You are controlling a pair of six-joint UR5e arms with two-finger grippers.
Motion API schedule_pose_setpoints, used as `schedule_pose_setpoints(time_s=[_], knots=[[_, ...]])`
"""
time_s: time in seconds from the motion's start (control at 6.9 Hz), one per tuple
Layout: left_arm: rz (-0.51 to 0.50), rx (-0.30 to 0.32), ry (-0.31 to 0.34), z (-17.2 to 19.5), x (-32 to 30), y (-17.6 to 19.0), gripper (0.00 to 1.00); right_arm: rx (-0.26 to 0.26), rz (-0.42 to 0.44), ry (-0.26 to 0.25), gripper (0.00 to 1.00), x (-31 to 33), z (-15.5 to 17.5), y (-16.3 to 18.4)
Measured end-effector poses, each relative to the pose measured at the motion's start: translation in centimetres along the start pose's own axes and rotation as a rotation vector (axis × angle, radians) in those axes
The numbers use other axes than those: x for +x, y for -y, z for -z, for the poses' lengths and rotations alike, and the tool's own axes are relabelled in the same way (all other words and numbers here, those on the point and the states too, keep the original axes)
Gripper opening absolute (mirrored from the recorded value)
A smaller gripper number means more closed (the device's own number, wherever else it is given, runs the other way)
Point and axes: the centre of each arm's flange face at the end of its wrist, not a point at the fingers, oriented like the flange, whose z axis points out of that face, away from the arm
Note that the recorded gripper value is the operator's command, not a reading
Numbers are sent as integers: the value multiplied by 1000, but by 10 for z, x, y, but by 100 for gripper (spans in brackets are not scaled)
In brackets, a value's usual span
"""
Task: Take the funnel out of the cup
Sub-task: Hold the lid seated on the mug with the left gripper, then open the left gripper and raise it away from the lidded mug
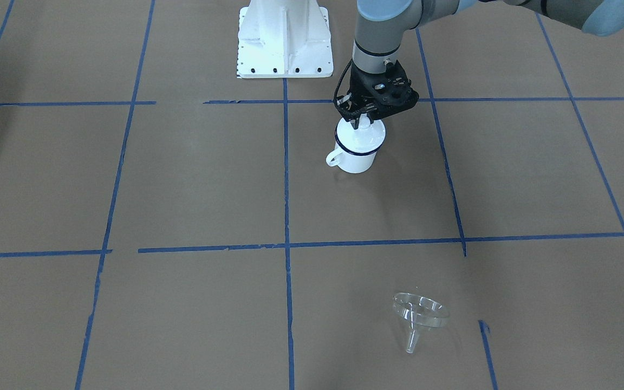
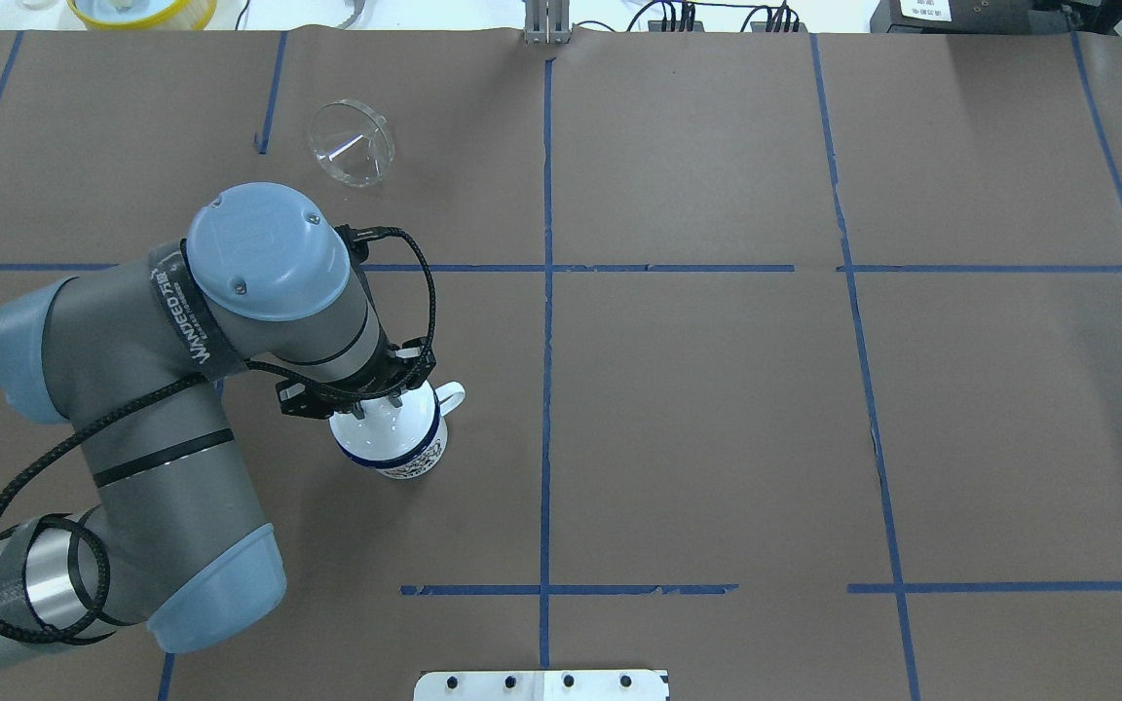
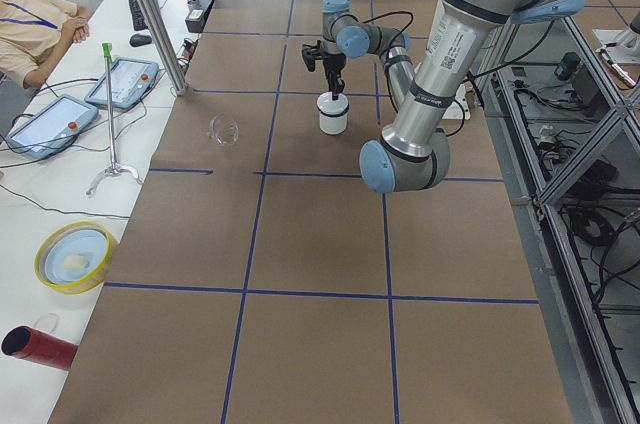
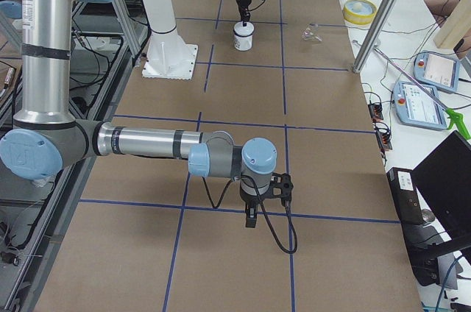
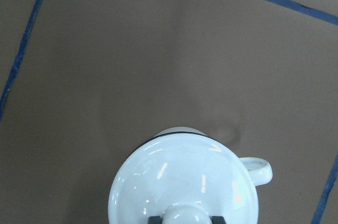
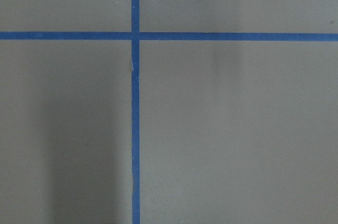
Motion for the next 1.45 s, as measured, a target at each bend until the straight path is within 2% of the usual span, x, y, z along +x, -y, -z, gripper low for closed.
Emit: schedule_pose_setpoints(time_s=[0.29, 0.43, 1.16, 1.45], knots=[[0, 0, 2, -1, 0, 0, 85, 0, 0, 0, 100, 0, 0, 0], [-1, 0, 3, -2, 0, 0, 100, 0, 0, 0, 100, 0, 0, 0], [-18, 7, -2, 2, -6, 3, 100, 0, 0, 0, 100, 0, 0, 0], [-105, 67, -50, 42, -29, 44, 100, 0, 0, 0, 100, 0, 0, 0]])
